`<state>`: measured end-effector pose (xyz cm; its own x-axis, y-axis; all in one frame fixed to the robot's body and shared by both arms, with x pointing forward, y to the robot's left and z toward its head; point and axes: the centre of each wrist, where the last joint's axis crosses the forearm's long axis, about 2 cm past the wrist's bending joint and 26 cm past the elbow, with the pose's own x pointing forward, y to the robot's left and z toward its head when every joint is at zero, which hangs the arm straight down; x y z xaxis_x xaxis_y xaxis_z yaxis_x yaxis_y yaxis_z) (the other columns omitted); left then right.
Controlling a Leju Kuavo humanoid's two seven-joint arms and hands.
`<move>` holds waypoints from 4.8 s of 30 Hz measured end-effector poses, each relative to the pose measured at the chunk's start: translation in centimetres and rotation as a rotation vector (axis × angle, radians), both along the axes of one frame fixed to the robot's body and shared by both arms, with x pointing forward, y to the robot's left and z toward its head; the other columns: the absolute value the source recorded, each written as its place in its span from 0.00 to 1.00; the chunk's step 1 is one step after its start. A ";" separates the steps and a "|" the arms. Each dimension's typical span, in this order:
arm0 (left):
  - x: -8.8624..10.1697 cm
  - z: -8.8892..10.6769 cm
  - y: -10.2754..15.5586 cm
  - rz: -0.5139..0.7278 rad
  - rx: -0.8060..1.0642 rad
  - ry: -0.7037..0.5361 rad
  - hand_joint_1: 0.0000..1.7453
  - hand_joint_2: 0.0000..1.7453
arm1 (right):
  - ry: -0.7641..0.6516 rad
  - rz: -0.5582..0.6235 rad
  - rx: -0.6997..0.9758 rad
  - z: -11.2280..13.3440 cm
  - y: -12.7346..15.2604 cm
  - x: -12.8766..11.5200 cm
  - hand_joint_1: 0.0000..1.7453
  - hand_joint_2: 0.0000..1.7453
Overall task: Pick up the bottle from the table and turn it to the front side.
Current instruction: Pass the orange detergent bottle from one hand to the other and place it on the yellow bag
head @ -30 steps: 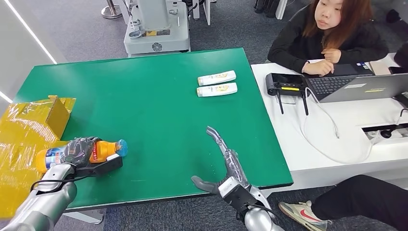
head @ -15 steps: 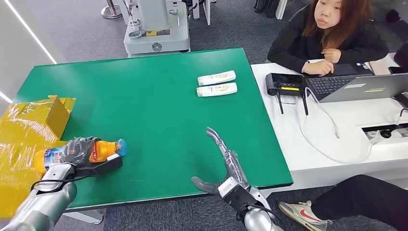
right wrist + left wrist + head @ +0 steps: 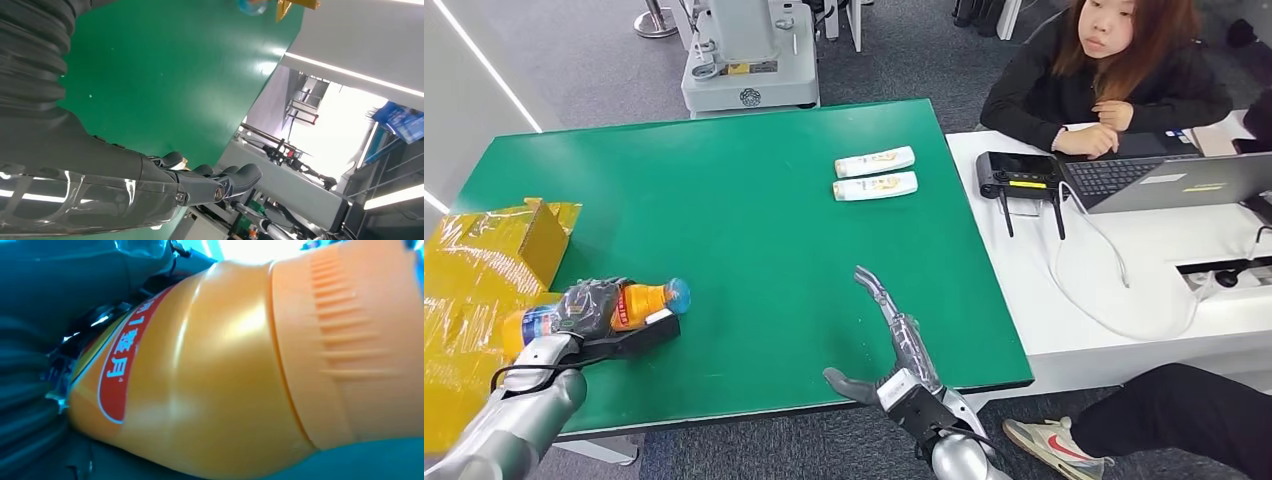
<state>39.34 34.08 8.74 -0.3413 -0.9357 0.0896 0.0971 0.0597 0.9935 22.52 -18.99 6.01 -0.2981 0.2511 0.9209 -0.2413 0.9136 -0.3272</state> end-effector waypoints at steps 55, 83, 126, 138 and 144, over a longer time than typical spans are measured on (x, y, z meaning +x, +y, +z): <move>3.5 7.9 7.3 0.195 0.105 -0.069 1.00 1.00 | 0.067 -0.084 -0.033 -0.8 -1.5 -2.0 0.00 1.00; 3.0 7.6 8.4 0.056 0.182 0.236 0.97 1.00 | 0.074 -0.100 -0.015 -1.3 -1.7 -1.6 0.00 1.00; 3.5 5.8 5.0 0.239 0.259 0.238 0.00 1.00 | 0.119 -0.084 -0.050 -1.7 -1.1 -2.9 0.00 1.00; 2.7 5.2 6.1 0.233 0.225 0.178 0.00 0.25 | 0.121 -0.097 -0.013 -2.1 -0.9 -3.0 0.00 1.00; 2.3 4.7 6.6 0.228 0.075 0.273 0.00 0.00 | 0.122 -0.093 -0.010 -2.3 -0.6 -2.9 0.00 1.00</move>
<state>41.67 40.70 13.41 -0.0960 -0.9924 0.0766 0.3523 0.0381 0.9351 19.63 -19.58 3.73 -0.1592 0.2816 0.9462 -0.1944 0.9307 -0.3097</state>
